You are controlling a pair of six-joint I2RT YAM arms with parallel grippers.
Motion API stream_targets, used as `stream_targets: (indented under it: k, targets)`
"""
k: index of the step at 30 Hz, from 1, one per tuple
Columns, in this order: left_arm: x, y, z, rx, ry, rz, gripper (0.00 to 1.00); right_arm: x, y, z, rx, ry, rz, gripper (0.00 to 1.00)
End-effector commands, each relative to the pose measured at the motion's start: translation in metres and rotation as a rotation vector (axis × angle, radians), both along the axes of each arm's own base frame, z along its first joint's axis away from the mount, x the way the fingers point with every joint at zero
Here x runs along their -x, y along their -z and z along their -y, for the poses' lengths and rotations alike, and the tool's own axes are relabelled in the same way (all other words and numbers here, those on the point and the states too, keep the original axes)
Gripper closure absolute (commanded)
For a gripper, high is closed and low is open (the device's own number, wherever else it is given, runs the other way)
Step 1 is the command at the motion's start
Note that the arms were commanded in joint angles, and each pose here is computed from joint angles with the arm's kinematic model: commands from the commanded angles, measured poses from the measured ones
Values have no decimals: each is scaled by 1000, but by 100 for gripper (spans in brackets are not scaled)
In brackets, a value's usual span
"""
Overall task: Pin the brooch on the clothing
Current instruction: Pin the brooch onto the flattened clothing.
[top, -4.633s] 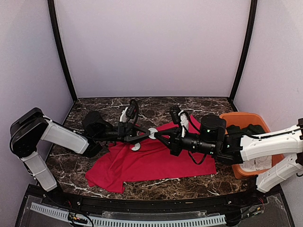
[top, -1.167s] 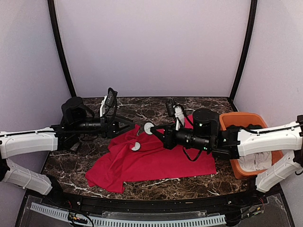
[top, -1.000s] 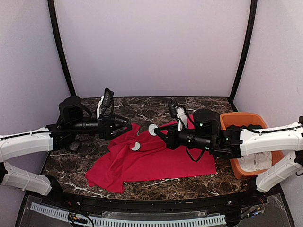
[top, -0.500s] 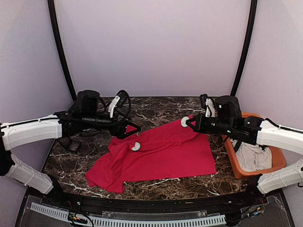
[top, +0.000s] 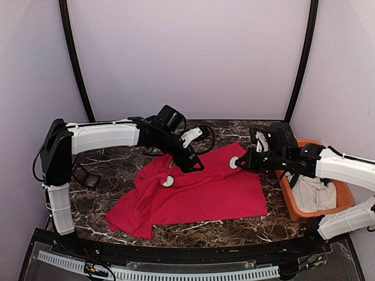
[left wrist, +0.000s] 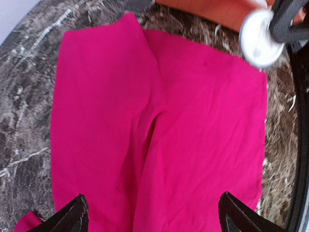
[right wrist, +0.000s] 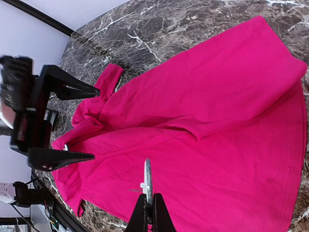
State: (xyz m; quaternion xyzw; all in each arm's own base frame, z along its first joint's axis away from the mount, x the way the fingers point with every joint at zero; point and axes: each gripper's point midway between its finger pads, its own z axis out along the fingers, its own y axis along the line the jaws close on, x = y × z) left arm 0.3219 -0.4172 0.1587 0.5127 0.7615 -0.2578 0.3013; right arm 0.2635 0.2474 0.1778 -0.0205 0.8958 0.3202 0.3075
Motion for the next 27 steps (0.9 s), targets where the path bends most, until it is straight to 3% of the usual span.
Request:
stream_targets:
  k: [1,4,7,10,18,20,24,27]
  targets:
    - [18,53,-9,-186,83,-49,11,1,7,19,39,107,-71,100]
    - [16,69,-10,-224,109,-46,24,2,10,20,62,110,-103,100]
    - [20,85,-8,-234,147,-66,30,2,11,18,65,103,-115,100]
    - [17,90,-6,-229,150,-70,42,2,10,18,61,110,-113,100]
    - [0,77,5,-110,101,-99,44,4,18,12,39,91,-133,100]
    - [-1,78,9,-96,108,-113,47,3,20,10,37,86,-139,100]
    - [-3,86,14,-107,112,-140,62,2,21,7,31,81,-145,100]
    - [-1,92,14,-111,116,-157,65,1,22,4,23,78,-150,100]
